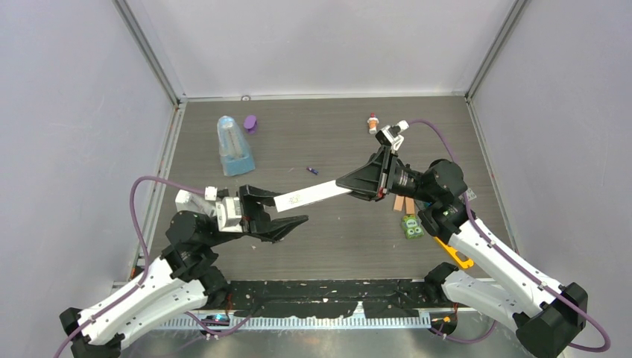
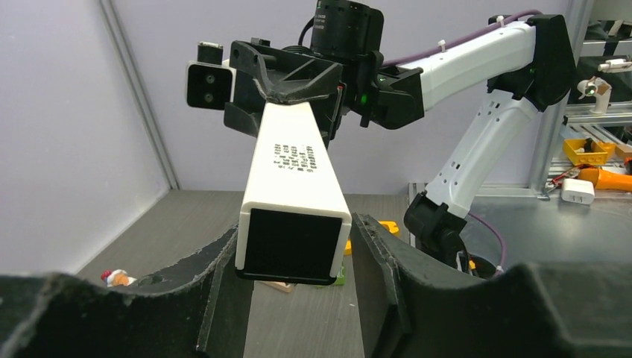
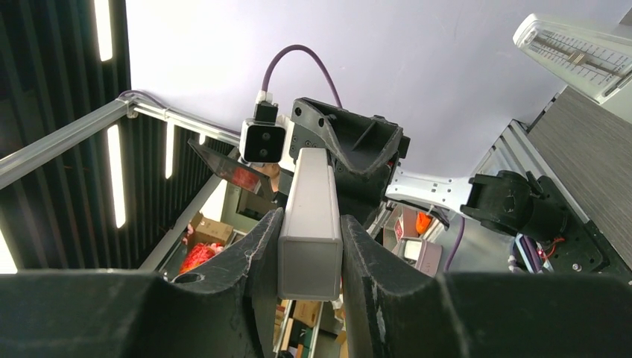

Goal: Load the batteries into the remote control

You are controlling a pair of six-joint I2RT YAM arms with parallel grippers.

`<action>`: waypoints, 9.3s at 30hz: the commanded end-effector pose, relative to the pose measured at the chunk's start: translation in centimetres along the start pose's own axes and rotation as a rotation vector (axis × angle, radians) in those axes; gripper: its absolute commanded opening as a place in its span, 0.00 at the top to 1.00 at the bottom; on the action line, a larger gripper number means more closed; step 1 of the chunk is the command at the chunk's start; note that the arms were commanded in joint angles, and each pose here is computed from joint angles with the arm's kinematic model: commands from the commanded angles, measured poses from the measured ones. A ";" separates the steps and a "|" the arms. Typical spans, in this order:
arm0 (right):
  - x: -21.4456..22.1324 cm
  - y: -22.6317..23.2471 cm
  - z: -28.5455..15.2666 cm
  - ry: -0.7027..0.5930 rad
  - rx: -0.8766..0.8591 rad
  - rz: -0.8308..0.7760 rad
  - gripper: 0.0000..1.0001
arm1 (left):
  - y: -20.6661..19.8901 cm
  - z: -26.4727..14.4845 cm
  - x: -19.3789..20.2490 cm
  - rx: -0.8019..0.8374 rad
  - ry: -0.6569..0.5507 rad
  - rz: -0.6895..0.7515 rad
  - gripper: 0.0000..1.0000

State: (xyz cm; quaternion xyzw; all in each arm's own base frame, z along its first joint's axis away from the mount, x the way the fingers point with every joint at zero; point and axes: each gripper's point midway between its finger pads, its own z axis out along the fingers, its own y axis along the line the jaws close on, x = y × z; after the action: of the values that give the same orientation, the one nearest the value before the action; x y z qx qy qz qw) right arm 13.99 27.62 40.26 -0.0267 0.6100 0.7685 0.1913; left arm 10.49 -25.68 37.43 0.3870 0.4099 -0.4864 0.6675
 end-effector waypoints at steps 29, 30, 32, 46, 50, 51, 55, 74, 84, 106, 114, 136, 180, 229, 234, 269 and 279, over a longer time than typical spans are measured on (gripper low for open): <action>-0.1 -0.7 0.1 0.012 0.004 0.008 0.95 | 0.5 0.5 -2.6 -0.008 -0.094 0.090 0.59; 0.0 -0.8 0.1 0.012 0.006 0.011 0.95 | 0.4 0.5 -2.5 -0.006 -0.092 0.089 0.62; 0.0 -0.7 0.1 0.012 0.004 0.012 0.95 | 0.3 0.5 -2.5 0.003 -0.090 0.093 0.75; 0.0 -0.1 0.0 0.006 -0.032 0.026 0.95 | 0.5 0.5 -1.9 -0.009 -0.071 0.092 0.98; 0.0 0.4 -0.1 0.002 -0.063 0.042 0.95 | 0.7 0.4 -1.7 -0.021 -0.071 0.084 0.83; 0.0 0.7 -0.1 0.002 -0.075 0.038 0.95 | 0.7 0.4 -1.7 -0.022 -0.074 0.085 0.80; -0.1 0.9 -0.2 -0.004 -0.086 0.052 0.95 | 0.6 0.3 -2.0 -0.021 -0.082 0.087 0.75; 0.0 1.1 -0.2 0.000 -0.098 0.059 0.95 | 0.4 0.3 -2.0 -0.005 -0.085 0.088 0.58; 0.0 0.3 -0.1 0.004 -0.077 0.068 0.95 | 0.3 0.4 -2.4 -0.002 -0.101 0.092 0.43; 0.1 -0.3 -0.1 0.010 -0.067 0.070 0.95 | 0.2 0.6 -2.3 0.011 -0.103 0.086 0.82; 0.8 -3.1 0.0 0.072 0.058 -0.081 0.46 | 0.3 0.5 -1.7 -0.002 -0.069 0.058 1.00; 1.7 -3.5 0.8 0.136 -0.003 -0.127 0.77 | 2.0 0.9 -3.5 -0.111 -0.139 -0.054 1.00; -0.3 -7.5 -0.4 0.053 0.265 -0.249 0.37 | 2.6 -2.0 -2.5 -0.194 0.000 0.060 1.00; -3.8 -3.2 -0.7 -0.138 0.299 -0.384 0.95 | 4.9 -3.6 6.2 -0.279 0.363 0.064 1.00; -4.9 0.2 -1.0 -0.213 0.266 -0.465 0.95 | 5.2 -4.7 6.7 -0.326 0.369 0.066 1.00; -4.5 -33.5 -15.3 -0.367 1.249 -0.292 0.63 | 4.4 -5.2 7.1 -0.285 0.402 0.063 1.00; -3.6 -26.9 -10.1 -0.191 0.925 -0.450 0.10 | 2.5 -5.1 7.6 -0.170 0.420 0.064 1.00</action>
State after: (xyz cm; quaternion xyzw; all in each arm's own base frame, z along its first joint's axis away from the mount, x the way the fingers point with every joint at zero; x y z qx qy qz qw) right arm 24.43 18.64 7.61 0.0999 0.8923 0.2566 0.3579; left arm 14.81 -22.53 27.07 0.4061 0.6046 -0.3172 0.6074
